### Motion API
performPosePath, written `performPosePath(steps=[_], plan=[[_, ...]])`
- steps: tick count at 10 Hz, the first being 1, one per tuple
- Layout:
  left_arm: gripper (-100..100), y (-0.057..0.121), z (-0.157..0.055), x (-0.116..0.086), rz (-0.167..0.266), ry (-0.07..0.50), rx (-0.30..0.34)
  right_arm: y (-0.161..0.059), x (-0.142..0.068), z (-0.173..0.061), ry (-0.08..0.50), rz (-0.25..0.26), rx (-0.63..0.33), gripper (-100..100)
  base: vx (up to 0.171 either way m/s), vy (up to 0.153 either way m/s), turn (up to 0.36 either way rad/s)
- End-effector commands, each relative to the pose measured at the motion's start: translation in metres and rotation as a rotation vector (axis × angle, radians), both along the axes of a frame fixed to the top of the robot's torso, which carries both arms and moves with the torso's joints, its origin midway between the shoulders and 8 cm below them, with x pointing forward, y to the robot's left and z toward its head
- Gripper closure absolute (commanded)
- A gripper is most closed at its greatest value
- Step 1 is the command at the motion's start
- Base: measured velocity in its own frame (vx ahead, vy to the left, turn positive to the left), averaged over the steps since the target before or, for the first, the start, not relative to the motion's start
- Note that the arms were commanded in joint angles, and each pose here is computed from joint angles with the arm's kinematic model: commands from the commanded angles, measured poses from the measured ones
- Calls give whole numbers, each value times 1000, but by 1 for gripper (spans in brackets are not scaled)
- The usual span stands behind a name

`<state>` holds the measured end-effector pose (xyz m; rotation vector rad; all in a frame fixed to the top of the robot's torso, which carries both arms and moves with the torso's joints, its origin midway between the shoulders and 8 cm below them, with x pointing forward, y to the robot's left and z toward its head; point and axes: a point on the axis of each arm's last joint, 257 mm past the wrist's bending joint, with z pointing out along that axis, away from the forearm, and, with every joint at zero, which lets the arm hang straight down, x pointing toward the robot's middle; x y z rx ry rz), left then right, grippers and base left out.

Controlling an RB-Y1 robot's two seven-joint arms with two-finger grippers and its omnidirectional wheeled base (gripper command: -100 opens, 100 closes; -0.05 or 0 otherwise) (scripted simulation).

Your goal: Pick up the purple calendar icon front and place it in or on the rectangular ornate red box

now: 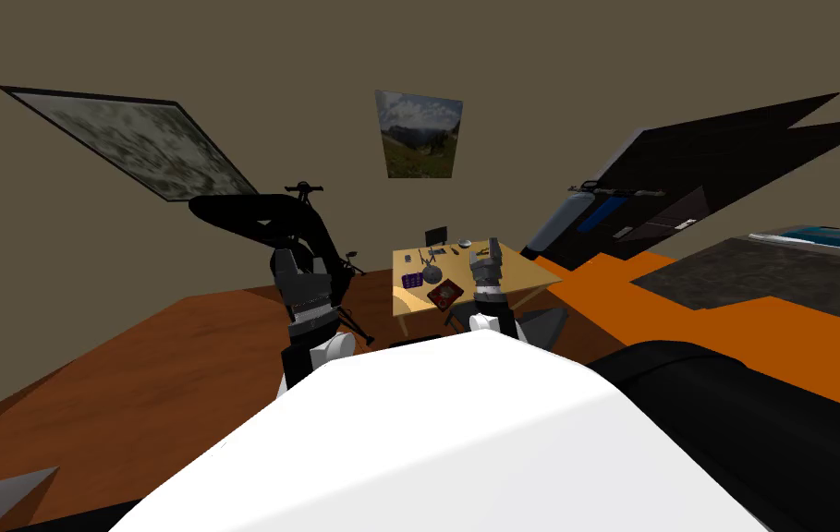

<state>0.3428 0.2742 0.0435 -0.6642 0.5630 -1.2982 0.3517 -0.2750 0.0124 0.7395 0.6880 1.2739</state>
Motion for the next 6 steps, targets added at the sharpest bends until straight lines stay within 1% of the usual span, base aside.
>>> performPosePath(steps=[1,3,6], plan=[[0,0,0,0,0,0,0,4,3,-4,17,12,-32,-100,-32,9,34],[0,0,0,0,0,0,0,11,9,-13,53,30,-90,-100,-73,51,60],[0,0,0,0,0,0,0,22,23,-35,130,51,-209,-100,-123,67,81]])
